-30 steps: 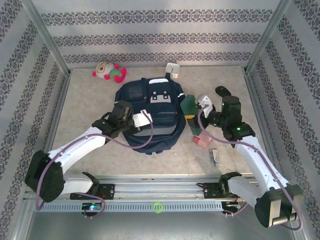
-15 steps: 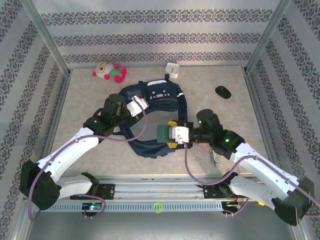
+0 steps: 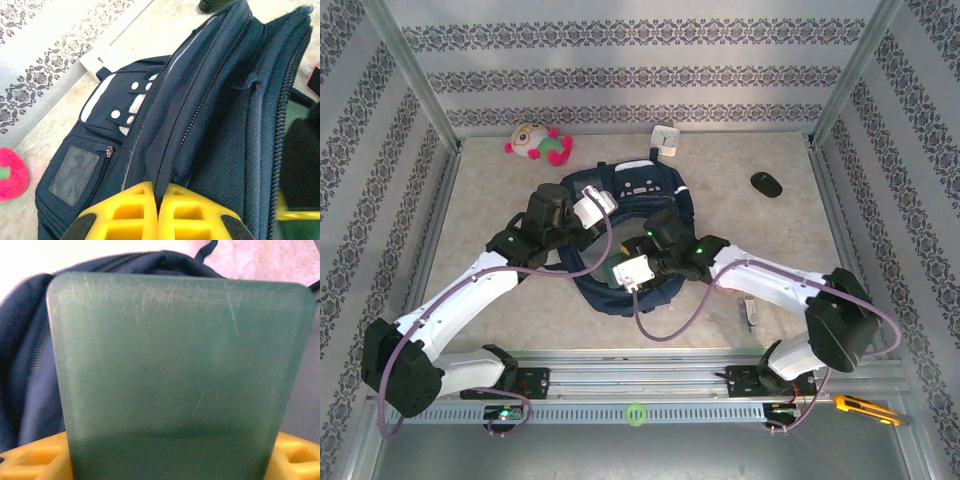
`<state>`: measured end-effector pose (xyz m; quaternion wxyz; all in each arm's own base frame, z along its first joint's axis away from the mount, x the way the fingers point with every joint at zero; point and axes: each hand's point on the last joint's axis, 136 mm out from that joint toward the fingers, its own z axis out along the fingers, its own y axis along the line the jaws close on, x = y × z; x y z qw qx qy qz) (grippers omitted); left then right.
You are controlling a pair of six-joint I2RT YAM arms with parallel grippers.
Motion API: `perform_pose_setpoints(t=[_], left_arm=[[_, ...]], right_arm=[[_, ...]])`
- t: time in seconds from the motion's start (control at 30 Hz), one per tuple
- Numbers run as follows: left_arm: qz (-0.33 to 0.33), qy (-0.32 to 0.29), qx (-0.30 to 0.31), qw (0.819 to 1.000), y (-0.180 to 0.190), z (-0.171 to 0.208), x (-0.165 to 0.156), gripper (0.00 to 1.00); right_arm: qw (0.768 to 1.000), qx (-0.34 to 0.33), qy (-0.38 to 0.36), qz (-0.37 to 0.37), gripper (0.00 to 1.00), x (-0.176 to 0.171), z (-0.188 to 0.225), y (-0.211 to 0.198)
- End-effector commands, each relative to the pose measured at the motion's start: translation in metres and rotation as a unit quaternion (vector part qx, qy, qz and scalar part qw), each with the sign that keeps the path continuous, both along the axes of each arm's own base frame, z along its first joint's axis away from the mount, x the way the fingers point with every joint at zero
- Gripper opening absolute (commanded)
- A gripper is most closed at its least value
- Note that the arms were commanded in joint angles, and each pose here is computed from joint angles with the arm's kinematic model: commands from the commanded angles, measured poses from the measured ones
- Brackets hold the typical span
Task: Pack the student bag
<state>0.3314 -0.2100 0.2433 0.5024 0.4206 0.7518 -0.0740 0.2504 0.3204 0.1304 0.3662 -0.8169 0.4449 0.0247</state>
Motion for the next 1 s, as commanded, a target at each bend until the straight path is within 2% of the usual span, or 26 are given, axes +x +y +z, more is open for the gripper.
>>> perform_pose_setpoints(t=[0.0,0.2,0.27,0.33,0.43,0.67,0.73,0.83,0.97], left_arm=[[-0.006,-0.055,-0.056,0.997,-0.008,0.051,0.008,0.0],[-0.012,-0.045,-0.072,0.996,-0.012,0.051,0.007,0.0],[-0.014,-0.045,-0.076,0.996,-0.013,0.05,0.007,0.0],[-0.011,-0.043,-0.076,0.996,-0.012,0.045,0.008,0.0],[-0.011,-0.032,-0.078,0.996,-0.013,0.04,0.007,0.0],[-0.002,-0.036,-0.083,0.996,-0.009,0.04,0.003,0.0],[0.0,-0.037,-0.081,0.996,-0.007,0.041,0.003,0.0],[0.003,-0.04,-0.081,0.996,-0.005,0.041,0.002,0.0],[0.004,-0.041,-0.087,0.995,-0.006,0.042,0.002,0.0]], right_arm=[[0.998,0.007,-0.055,0.004,0.47,0.029,0.009,0.016],[0.998,0.021,-0.045,-0.028,0.55,0.057,-0.01,0.018],[0.997,0.035,-0.041,-0.046,0.68,0.062,-0.009,0.018],[0.996,0.046,-0.034,-0.071,0.73,0.065,-0.007,0.017],[0.994,0.061,-0.023,-0.093,0.78,0.06,0.001,0.011],[0.985,0.091,0.012,-0.143,0.83,0.036,0.009,-0.01],[0.98,0.11,0.036,-0.162,0.77,0.024,0.013,-0.014],[0.964,0.161,0.097,-0.187,0.56,-0.001,0.02,-0.013],[0.919,0.251,0.163,-0.257,0.41,-0.011,0.018,0.001]])
